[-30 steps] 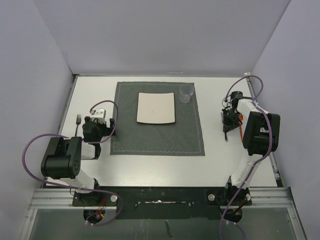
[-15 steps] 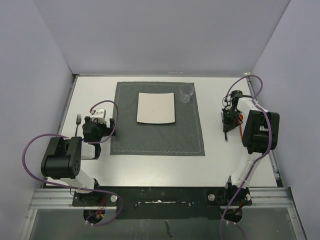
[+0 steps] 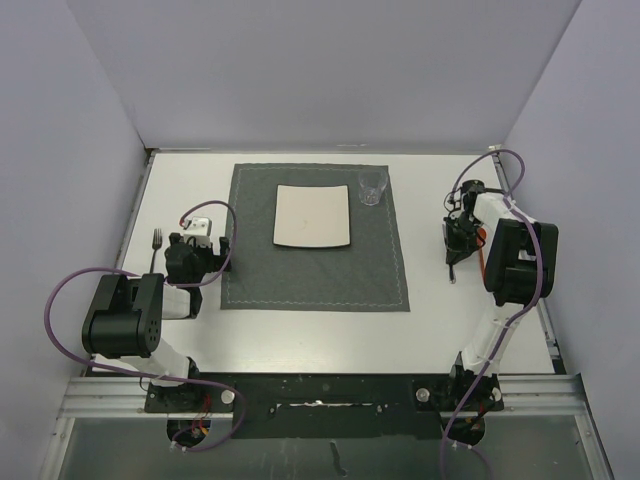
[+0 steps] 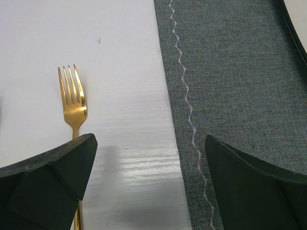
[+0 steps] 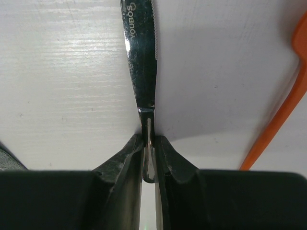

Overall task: Set the dinner table for one person
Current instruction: Pick up the knife at the center of the board, then place the knife on the napkin.

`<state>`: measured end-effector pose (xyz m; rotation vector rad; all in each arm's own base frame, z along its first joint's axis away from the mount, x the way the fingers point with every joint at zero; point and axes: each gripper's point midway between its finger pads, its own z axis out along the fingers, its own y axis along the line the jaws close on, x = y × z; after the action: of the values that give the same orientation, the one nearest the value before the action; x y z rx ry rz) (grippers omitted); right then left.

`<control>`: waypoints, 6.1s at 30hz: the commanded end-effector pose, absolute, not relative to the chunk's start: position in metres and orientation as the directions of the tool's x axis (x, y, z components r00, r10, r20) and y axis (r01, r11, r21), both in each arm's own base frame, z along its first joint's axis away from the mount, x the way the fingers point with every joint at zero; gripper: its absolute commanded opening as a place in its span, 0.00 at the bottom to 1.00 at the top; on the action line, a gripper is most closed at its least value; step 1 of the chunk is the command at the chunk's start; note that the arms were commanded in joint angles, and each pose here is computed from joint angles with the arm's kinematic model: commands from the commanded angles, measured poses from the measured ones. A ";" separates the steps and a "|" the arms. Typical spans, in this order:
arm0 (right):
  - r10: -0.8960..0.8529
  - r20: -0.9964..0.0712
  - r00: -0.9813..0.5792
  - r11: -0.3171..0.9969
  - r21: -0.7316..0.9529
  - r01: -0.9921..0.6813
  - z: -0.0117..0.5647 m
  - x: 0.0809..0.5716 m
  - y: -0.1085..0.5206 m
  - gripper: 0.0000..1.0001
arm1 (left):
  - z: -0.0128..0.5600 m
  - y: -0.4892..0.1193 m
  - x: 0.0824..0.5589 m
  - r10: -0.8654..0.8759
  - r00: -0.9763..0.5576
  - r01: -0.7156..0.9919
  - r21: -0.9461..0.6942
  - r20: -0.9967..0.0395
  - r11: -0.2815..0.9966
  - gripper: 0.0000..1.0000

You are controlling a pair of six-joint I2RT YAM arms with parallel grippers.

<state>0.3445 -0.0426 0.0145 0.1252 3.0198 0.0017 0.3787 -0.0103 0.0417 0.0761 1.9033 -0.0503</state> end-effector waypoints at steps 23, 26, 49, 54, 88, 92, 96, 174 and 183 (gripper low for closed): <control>0.065 -0.082 -0.995 0.998 -0.005 0.066 0.038 0.346 -0.033 0.00 | 0.054 -0.009 0.391 0.018 -0.281 0.068 -0.002 -0.959 0.998 0.98; 0.065 -0.081 -0.995 0.998 -0.005 0.066 0.038 0.347 -0.031 0.00 | 0.054 -0.009 0.391 0.018 -0.282 0.069 -0.001 -0.959 0.998 0.98; 0.073 -0.078 -0.994 0.997 0.005 0.072 0.043 0.364 -0.009 0.00 | 0.054 -0.009 0.391 0.018 -0.282 0.068 -0.001 -0.959 0.998 0.98; 0.071 -0.075 -0.995 0.997 0.003 0.071 0.044 0.367 -0.004 0.00 | 0.054 -0.009 0.391 0.018 -0.281 0.068 -0.001 -0.960 0.998 0.98; 0.053 -0.077 -0.996 0.999 0.005 0.053 0.063 0.384 0.048 0.00 | 0.054 -0.009 0.391 0.018 -0.281 0.068 -0.001 -0.960 0.998 0.98; 0.054 -0.079 -0.995 0.999 0.007 0.054 0.063 0.386 0.056 0.00 | 0.054 -0.009 0.391 0.018 -0.282 0.067 -0.001 -0.959 0.998 0.98; 0.057 -0.081 -0.995 0.998 0.004 0.057 0.064 0.388 0.062 0.00 | 0.053 -0.009 0.390 0.018 -0.282 0.069 -0.002 -0.959 0.998 0.98; 0.036 -0.099 -0.994 0.997 0.075 0.028 0.059 0.409 0.173 0.00 | 0.054 -0.009 0.391 0.018 -0.281 0.069 -0.002 -0.959 0.998 0.98; 0.038 -0.095 -0.995 0.997 0.066 0.032 0.055 0.407 0.181 0.00 | 0.054 -0.009 0.391 0.018 -0.281 0.068 -0.001 -0.960 0.998 0.98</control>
<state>0.3999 0.1716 0.0425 0.0347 3.0817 0.0681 0.3787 -0.0103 0.0417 0.0761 1.9033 -0.0503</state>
